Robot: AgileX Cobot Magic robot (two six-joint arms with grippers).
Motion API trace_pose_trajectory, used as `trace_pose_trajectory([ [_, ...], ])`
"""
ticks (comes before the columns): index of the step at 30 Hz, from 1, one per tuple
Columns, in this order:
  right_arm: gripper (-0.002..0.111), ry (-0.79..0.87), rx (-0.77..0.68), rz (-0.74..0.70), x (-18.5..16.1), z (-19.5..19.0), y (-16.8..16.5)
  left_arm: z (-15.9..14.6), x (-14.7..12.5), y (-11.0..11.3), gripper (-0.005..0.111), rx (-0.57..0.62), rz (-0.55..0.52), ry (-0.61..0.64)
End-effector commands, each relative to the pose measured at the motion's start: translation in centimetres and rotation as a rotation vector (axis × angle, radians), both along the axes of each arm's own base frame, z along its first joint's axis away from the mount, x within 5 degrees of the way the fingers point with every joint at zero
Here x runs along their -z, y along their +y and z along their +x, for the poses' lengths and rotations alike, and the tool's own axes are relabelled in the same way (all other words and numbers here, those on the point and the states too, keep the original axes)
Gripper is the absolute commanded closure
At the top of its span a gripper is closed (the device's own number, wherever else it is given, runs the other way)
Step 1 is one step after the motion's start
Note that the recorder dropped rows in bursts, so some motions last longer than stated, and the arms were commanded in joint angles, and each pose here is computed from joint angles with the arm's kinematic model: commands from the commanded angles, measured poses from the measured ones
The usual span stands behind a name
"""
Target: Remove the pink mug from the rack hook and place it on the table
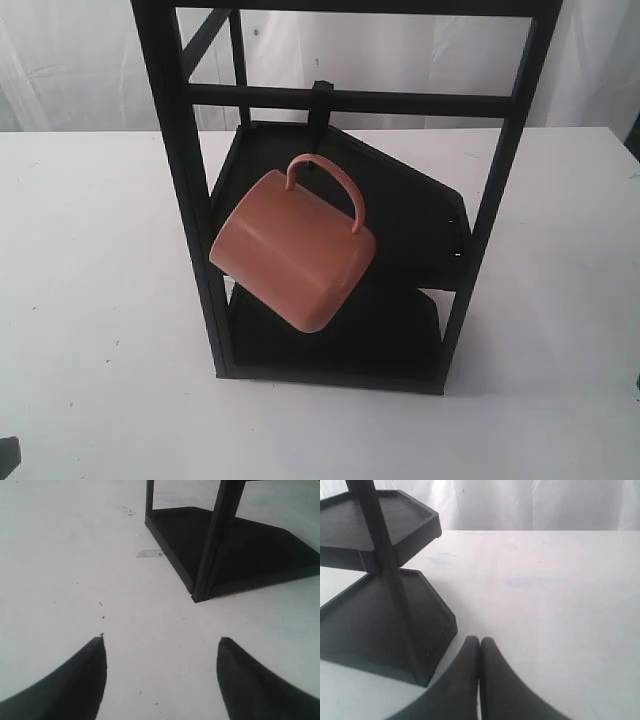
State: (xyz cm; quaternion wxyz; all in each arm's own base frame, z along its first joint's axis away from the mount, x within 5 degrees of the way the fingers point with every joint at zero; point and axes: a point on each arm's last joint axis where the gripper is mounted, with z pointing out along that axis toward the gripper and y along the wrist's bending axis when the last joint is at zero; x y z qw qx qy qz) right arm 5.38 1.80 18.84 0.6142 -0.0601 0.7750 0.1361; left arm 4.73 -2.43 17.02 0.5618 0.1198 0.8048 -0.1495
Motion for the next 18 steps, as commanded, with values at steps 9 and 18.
trace_pose_trajectory([
  [9, 0.108, -0.01, 0.007, 0.001, 0.0, 0.0, 0.0, 0.1, -0.1, 0.0, 0.041, 0.043, 0.119, -0.078],
  [18, 0.108, -0.01, 0.007, 0.001, 0.0, 0.0, 0.0, 0.4, -1.8, -0.1, 0.041, -0.099, -0.447, -0.036],
])
